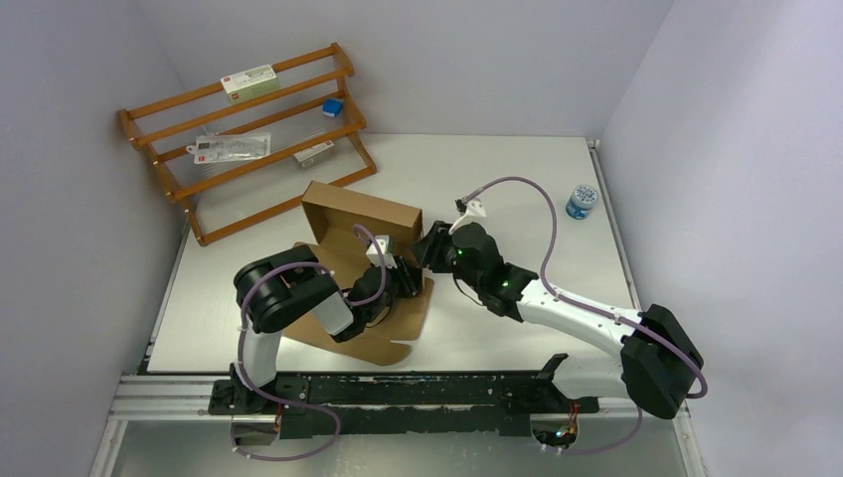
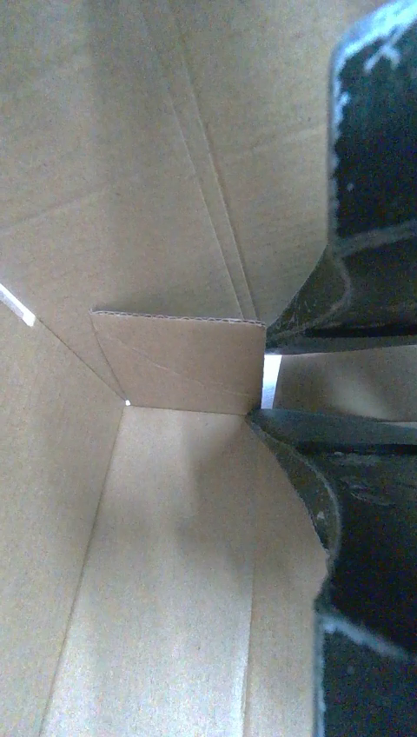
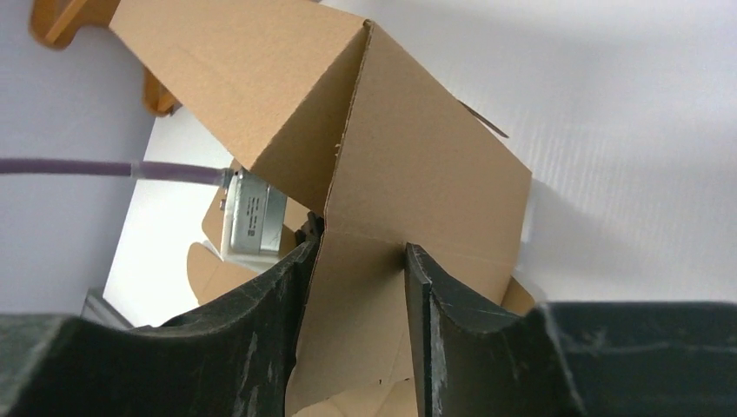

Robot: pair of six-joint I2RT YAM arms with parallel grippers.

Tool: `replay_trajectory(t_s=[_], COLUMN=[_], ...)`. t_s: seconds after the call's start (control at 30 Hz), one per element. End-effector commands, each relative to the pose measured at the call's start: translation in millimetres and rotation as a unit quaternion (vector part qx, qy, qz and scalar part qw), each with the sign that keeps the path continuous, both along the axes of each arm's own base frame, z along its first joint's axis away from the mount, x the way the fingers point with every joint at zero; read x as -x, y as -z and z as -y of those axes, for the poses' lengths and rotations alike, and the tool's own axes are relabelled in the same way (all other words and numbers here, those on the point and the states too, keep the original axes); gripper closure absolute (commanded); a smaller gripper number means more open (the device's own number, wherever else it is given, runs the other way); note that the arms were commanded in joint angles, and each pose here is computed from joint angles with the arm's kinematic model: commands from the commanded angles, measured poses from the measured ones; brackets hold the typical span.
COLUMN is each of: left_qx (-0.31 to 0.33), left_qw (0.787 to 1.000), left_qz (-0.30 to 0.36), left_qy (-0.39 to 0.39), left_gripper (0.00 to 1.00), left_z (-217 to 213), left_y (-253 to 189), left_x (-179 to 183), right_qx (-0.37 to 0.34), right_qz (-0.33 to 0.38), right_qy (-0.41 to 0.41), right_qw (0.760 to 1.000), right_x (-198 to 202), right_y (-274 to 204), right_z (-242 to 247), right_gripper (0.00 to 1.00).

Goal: Fold the paper box

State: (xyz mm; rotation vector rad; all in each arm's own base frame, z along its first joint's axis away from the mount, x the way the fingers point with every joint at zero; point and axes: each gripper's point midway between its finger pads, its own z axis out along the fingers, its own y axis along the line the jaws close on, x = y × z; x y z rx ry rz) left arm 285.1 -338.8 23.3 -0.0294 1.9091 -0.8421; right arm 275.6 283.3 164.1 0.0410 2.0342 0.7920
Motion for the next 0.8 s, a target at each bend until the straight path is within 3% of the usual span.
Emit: replay_trajectory(t_s=[0.0, 0.5, 0.77], left_qx=[-0.040, -0.039, -0.030], left_qw=[0.998, 0.999, 0.999], left_qz=[-0.040, -0.016, -0.010], left_qy=[0.020, 0.007, -0.002], left_gripper=[0.64, 0.62, 0.59], left_z=[-5.9, -25.6, -40.1], left_y=[33.5, 16.4, 6.9], left_x=[18.2, 13.5, 7.5], right_qx=[-0.045, -0.091, -0.075], right_qz=[0.045, 0.108, 0.140], right_qy=[-0.061, -0.124, -0.128], right_qw=[0.996, 0.982, 0.979], right_x=[9.4, 14.8, 6.8], right_y=[-24.2, -49.6, -48.1], right_z=[-19.8, -30.2, -27.2], right_gripper=[0.54, 0.43, 0.38])
